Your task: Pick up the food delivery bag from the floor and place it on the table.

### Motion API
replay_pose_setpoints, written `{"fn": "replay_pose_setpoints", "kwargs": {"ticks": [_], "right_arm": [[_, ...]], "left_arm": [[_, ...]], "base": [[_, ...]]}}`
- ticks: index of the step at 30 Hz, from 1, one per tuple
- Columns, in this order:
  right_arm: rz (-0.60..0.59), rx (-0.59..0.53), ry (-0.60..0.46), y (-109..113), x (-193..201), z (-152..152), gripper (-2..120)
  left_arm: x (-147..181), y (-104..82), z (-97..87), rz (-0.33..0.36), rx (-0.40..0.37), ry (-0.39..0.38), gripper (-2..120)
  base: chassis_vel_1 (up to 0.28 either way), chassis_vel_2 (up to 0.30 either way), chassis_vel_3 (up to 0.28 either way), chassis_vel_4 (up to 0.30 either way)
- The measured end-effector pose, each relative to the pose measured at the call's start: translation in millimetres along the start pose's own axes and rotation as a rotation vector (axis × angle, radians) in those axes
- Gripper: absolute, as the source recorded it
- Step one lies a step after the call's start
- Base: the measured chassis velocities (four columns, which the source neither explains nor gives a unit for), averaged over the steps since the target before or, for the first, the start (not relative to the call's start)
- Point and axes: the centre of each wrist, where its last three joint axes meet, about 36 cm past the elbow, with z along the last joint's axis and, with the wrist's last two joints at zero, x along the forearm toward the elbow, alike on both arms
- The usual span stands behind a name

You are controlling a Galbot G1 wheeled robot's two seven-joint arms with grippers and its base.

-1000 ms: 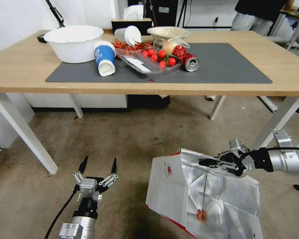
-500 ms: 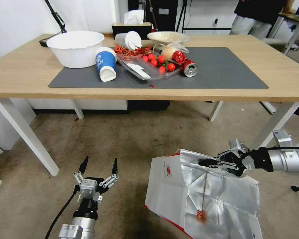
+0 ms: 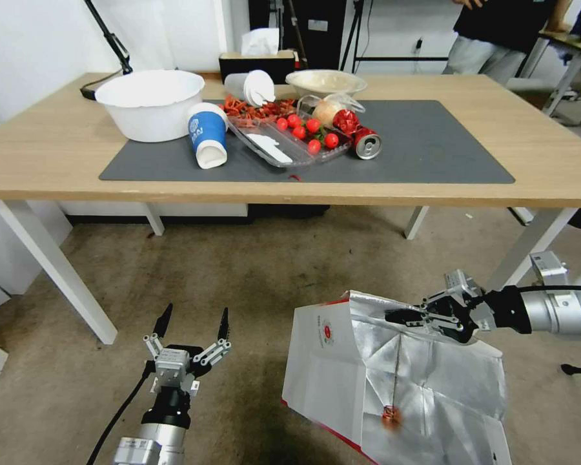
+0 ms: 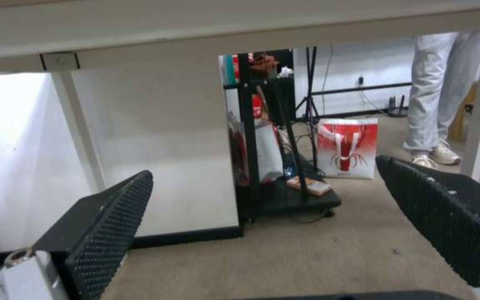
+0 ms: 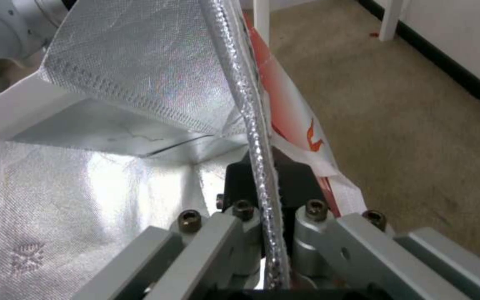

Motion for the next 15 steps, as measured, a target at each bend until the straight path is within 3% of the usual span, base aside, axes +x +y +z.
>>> {"fn": "replay_pose_setpoints", "kwargs": {"ticks": [15], "right_arm": [[-0.003, 0.002, -0.005, 0.3, -0.4, 0.6, 0]], "left_arm": [[-0.6, -0.1, 0.7, 0.001, -0.002, -0.004, 100]], "base": [[0.0, 0.0, 0.0, 0.0]]}}
